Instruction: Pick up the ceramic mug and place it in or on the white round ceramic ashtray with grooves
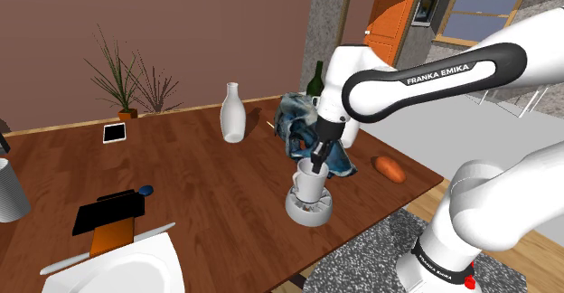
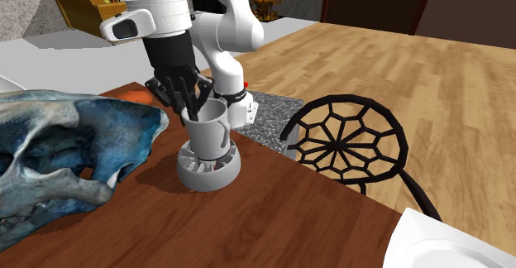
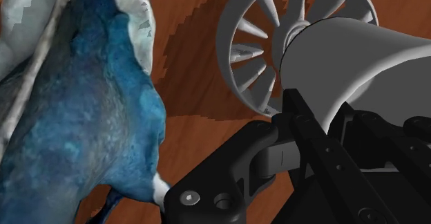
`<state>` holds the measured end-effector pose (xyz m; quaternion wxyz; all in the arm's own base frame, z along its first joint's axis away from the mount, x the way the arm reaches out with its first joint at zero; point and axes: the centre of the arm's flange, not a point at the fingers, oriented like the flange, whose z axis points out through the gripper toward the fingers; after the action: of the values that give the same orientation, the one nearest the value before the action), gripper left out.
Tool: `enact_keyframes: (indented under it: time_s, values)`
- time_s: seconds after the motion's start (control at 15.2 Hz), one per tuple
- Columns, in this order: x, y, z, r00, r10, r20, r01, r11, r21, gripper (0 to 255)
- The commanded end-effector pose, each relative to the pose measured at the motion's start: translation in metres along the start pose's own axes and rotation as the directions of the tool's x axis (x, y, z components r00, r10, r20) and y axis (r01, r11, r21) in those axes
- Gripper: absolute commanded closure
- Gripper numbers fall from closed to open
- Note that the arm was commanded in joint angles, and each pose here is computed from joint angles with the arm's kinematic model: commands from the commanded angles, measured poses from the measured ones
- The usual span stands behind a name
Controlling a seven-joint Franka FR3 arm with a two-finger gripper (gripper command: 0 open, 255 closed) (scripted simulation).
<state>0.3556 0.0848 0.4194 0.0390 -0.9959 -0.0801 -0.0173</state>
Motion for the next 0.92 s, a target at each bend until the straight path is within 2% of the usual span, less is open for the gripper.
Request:
enact_keyframes:
  time_s: [0.0,0.53,0.59,0.86]
  values:
    - [-0.0001,0.0015,0.0108,1.0,0.0,-0.001,0.0,1.0,0.0,255]
    - [-0.0001,0.0016,0.012,1.0,0.0,-0.001,0.0,1.0,0.0,255]
    - [-0.0002,0.0016,0.012,1.0,0.0,-0.001,0.0,1.0,0.0,0]
    - [-0.0002,0.0016,0.012,1.0,0.0,-0.001,0.0,1.0,0.0,0]
